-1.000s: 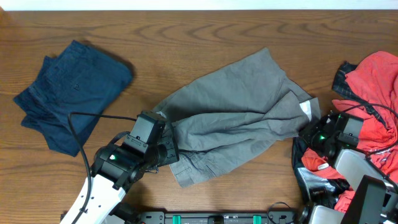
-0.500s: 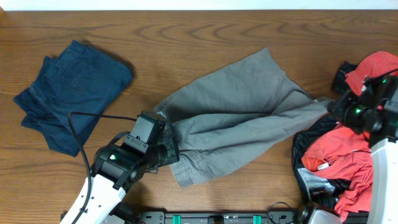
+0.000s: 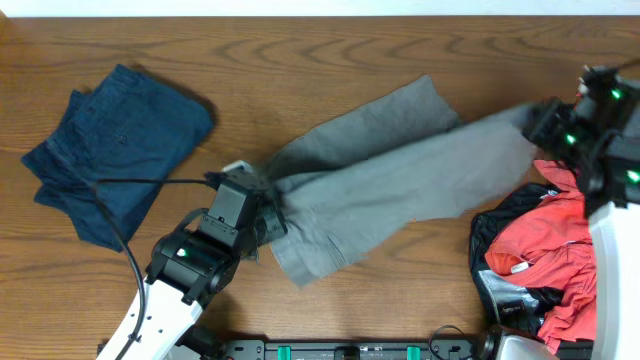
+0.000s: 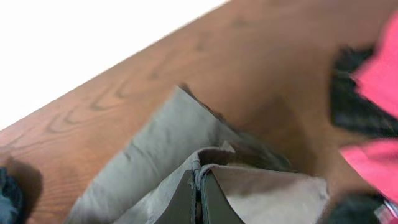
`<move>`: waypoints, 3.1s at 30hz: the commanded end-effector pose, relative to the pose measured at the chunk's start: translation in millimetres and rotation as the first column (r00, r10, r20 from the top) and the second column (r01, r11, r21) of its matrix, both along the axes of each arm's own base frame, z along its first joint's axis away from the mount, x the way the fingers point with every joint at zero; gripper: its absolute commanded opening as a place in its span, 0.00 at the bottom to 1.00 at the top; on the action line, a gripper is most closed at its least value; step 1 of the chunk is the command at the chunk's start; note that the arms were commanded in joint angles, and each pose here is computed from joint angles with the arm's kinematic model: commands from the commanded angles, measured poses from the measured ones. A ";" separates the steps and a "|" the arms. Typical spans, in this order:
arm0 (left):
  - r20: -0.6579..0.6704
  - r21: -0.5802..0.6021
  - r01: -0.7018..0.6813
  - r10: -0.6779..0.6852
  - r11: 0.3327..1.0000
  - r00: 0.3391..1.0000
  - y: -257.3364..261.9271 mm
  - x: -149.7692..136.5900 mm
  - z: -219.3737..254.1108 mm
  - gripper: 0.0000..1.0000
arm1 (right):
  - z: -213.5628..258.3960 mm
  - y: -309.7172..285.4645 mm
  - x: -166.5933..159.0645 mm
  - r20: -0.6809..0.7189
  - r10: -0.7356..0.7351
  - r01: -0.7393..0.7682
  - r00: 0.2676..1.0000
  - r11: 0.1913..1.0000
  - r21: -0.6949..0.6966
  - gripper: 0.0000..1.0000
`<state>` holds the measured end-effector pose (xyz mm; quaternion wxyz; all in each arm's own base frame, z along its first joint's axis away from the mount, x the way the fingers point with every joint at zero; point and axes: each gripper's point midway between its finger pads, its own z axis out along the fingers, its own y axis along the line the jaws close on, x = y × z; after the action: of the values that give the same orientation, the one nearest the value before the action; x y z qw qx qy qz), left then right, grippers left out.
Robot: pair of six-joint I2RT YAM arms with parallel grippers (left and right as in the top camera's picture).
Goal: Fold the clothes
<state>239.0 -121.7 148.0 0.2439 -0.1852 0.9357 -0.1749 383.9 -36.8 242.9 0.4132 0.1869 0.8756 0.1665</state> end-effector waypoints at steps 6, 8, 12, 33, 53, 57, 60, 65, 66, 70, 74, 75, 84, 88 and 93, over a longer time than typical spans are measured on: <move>0.155 0.142 -0.358 0.336 0.923 0.929 53.6 46.7 -0.7 0.07 | -24.9 33.9 68.5 0.070 0.096 -0.094 0.993 0.995 -0.032 0.01; 0.137 0.160 -0.371 0.352 0.915 0.926 56.0 53.3 -11.0 0.06 | -33.3 41.6 81.5 0.084 0.116 -0.114 0.990 0.993 -0.035 0.01; 0.092 0.206 -0.392 0.382 0.896 0.920 62.4 64.4 -35.7 0.07 | -54.8 56.0 103.8 0.097 0.141 -0.139 0.985 0.990 -0.025 0.01; -0.003 0.145 -0.496 0.502 0.856 0.865 73.1 65.9 -55.8 0.96 | -94.1 121.6 130.3 0.140 0.296 -0.304 0.945 0.952 0.043 0.40; -0.273 0.097 -0.393 0.404 0.914 0.873 36.4 46.4 -140.8 0.99 | -152.9 185.7 26.9 -0.255 0.561 -0.570 0.788 0.821 0.044 0.31; -0.313 0.099 -0.382 0.393 0.919 0.865 31.2 47.4 -161.3 0.99 | -156.3 185.6 21.1 -0.280 0.561 -0.570 0.779 0.820 0.056 0.30; -0.352 0.070 -0.366 0.366 0.928 0.862 22.1 46.7 -172.2 0.63 | -157.8 184.8 18.9 -0.291 0.559 -0.568 0.777 0.821 0.059 0.26; -0.376 0.036 -0.250 0.244 0.968 0.894 10.6 41.8 -172.3 0.06 | -160.0 183.0 16.5 -0.307 0.553 -0.564 0.775 0.824 0.057 0.21; -0.370 0.034 -0.220 0.216 0.975 0.903 9.6 41.5 -169.9 0.06 | -160.0 183.0 16.4 -0.307 0.553 -0.565 0.775 0.823 0.057 0.18; -0.317 0.047 -0.091 0.101 0.995 0.943 10.3 43.6 -147.8 0.06 | -160.9 182.7 14.8 -0.309 0.566 -0.583 0.764 0.812 0.046 0.06; -0.287 0.044 -0.056 0.066 0.997 0.956 20.4 45.5 -100.9 0.06 | -166.7 188.4 2.3 -0.342 0.585 -0.602 0.735 0.796 0.067 0.01; -0.276 0.026 -0.044 0.049 0.999 0.960 20.8 45.7 -85.6 0.06 | -168.4 193.6 -2.1 -0.345 0.602 -0.620 0.720 0.782 0.072 0.01; -0.023 -0.130 0.072 -0.076 0.989 0.997 3.5 57.7 33.3 0.06 | -193.0 267.2 -61.9 -0.378 0.740 -0.774 0.557 0.627 0.087 0.01; 0.092 -0.183 0.100 -0.084 0.978 0.992 0.2 61.8 77.7 0.06 | -214.8 289.1 -89.4 -0.422 0.719 -0.772 0.553 0.632 0.065 0.01; 0.141 -0.201 0.105 -0.078 0.974 0.987 -0.6 61.8 97.1 0.06 | -226.5 327.5 -112.2 -0.368 0.777 -0.814 0.511 0.575 0.085 0.01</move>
<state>300.1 -119.3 223.3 0.2555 -0.1691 0.9113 -0.2752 282.8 280.4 24.3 0.1381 -0.2394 0.9267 0.2547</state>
